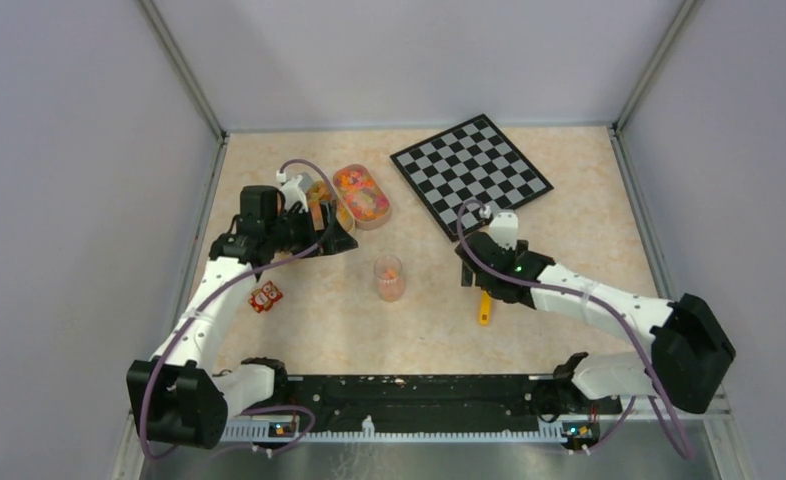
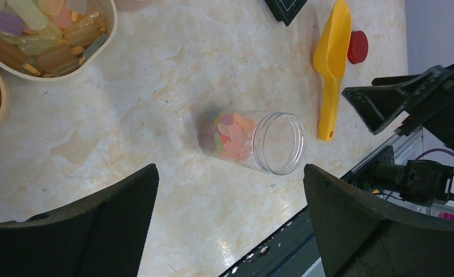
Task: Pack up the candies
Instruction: Place the spatula at the center of the board.
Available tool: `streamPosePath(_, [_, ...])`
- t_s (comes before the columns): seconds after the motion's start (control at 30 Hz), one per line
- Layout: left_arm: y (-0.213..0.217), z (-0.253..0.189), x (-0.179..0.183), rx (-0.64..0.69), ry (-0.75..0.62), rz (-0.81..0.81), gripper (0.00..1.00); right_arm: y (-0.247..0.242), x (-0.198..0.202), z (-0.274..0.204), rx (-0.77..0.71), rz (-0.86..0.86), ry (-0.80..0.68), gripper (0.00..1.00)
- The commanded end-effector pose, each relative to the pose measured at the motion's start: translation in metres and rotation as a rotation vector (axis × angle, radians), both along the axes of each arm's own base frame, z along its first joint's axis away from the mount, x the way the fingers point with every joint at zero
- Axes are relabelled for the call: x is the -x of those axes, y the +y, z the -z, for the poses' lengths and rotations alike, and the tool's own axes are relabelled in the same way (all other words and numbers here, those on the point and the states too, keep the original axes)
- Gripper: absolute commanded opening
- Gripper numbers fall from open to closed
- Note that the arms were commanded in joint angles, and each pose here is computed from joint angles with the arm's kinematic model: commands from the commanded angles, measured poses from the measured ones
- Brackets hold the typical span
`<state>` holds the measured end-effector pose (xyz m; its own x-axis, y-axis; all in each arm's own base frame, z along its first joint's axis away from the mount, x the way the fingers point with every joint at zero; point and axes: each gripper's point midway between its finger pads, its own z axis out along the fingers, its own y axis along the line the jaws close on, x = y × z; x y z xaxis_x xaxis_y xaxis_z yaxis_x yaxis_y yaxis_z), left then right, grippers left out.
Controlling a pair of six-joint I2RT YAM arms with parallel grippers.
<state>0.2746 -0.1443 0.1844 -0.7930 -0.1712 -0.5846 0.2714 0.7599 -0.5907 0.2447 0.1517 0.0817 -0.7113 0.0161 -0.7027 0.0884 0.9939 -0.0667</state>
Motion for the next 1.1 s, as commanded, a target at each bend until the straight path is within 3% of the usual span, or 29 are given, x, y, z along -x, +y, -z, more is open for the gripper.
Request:
streamPosePath(0.0, [0.0,-0.017,-0.005,-0.002,-0.077,-0.002,0.99,-0.006,-0.02,-0.062,-0.114,0.012,-0.101,0.79])
streamPosePath(0.23, [-0.004,0.002,0.004,0.015,-0.061,0.031,0.99,-0.074,-0.041,-0.066,-0.107,0.182,-0.15,0.85])
streamPosePath(0.5, [-0.008,0.007,0.028,0.032,-0.155,0.1,0.99,-0.119,-0.061,-0.023,-0.084,0.247,-0.004,0.88])
streamPosePath(0.7, [-0.01,-0.008,0.035,0.045,-0.243,0.116,0.99,-0.13,-0.073,0.0,-0.111,0.209,0.066,0.82])
streamPosePath(1.07, [-0.012,0.006,0.038,0.028,-0.194,0.119,0.99,-0.154,-0.068,0.035,-0.162,0.231,0.164,0.74])
